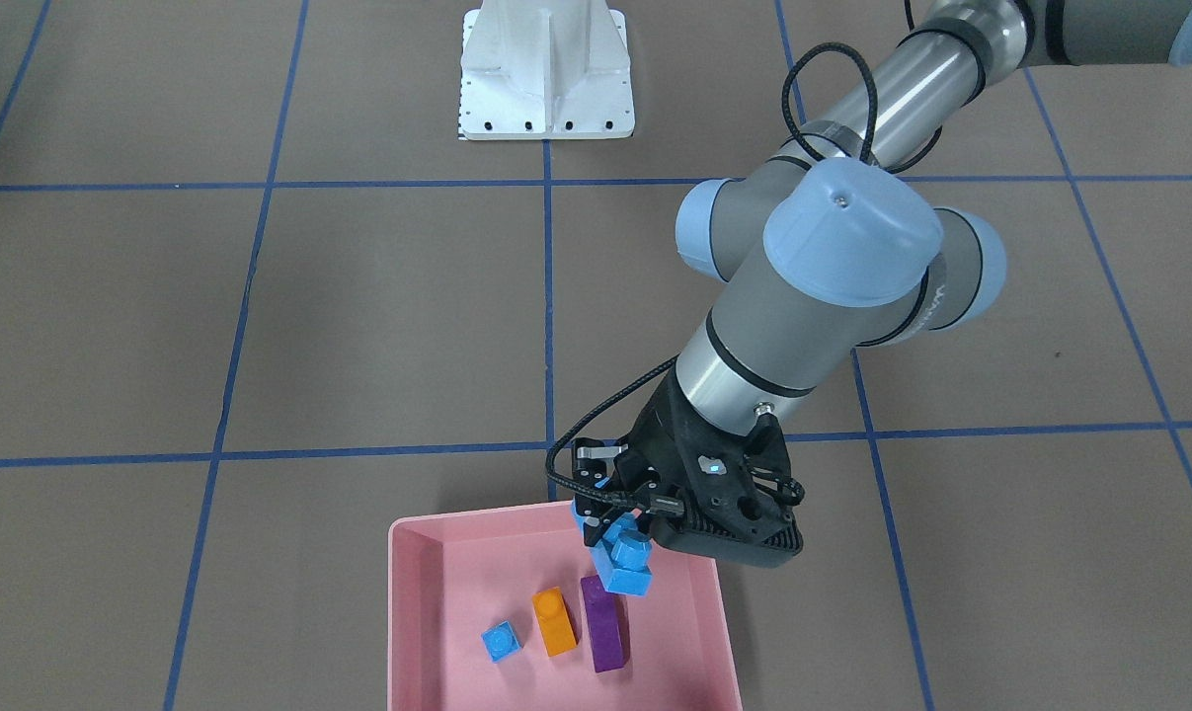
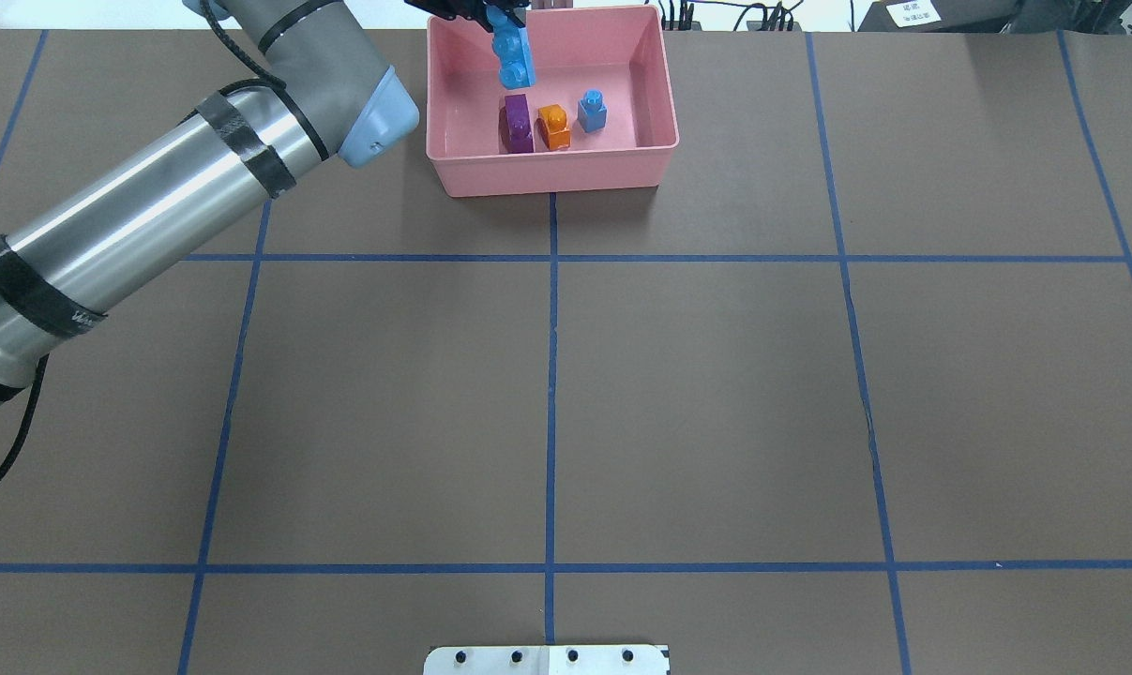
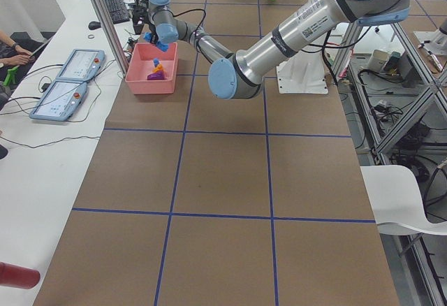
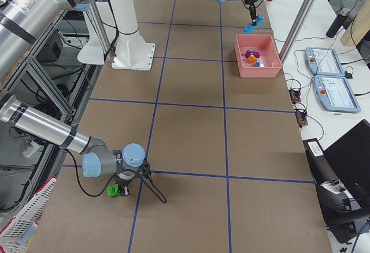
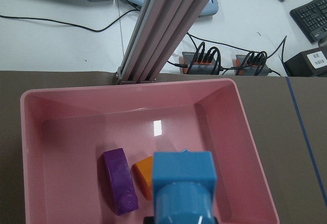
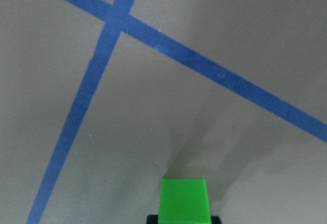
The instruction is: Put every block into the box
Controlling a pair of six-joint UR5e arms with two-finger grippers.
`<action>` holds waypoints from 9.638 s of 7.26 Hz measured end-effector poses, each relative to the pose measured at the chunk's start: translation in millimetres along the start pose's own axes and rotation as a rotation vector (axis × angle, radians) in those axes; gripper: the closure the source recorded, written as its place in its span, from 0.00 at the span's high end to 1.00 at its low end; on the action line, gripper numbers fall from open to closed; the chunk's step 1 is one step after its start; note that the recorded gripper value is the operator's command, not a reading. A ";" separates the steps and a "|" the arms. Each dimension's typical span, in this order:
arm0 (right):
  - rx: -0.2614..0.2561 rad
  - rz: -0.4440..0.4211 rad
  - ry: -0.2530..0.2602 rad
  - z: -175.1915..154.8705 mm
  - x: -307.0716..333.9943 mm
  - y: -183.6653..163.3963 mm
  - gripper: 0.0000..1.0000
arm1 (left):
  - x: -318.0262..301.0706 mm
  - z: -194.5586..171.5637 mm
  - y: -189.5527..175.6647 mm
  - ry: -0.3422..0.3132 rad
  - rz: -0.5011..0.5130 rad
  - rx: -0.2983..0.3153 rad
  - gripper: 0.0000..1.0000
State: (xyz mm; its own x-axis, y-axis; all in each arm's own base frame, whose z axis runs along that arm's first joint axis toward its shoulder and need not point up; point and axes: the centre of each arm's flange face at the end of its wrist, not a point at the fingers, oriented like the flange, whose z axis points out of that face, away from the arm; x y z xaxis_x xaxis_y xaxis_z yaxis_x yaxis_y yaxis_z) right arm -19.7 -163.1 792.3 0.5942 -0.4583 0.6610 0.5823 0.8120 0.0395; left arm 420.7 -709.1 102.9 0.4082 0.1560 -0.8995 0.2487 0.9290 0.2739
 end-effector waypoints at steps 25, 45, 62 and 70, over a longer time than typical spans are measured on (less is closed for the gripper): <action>0.782 0.302 0.017 -538.8 -371.6 -645.1 0.00 | -440.7 -144.8 129.2 -0.542 0.067 -0.158 1.00; 0.431 0.129 0.055 -410.3 6.9 -385.2 1.00 | -596.7 -253.7 160.3 -0.391 0.206 -0.289 1.00; 0.447 0.415 -0.005 -265.1 81.4 -182.9 1.00 | -660.2 -329.9 209.6 -0.427 0.021 -0.367 1.00; 0.473 0.394 -0.051 -273.3 75.6 -189.9 1.00 | -656.4 -330.4 208.1 -0.419 0.027 -0.360 1.00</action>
State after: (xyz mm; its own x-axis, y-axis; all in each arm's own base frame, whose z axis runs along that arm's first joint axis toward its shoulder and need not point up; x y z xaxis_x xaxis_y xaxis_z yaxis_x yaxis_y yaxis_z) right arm 66.2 -450.8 630.1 0.6804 -0.0825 0.7282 0.0084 0.9945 0.1048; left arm -85.7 -507.3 637.8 0.7434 0.1023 -0.6609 -0.0522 0.9941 0.0952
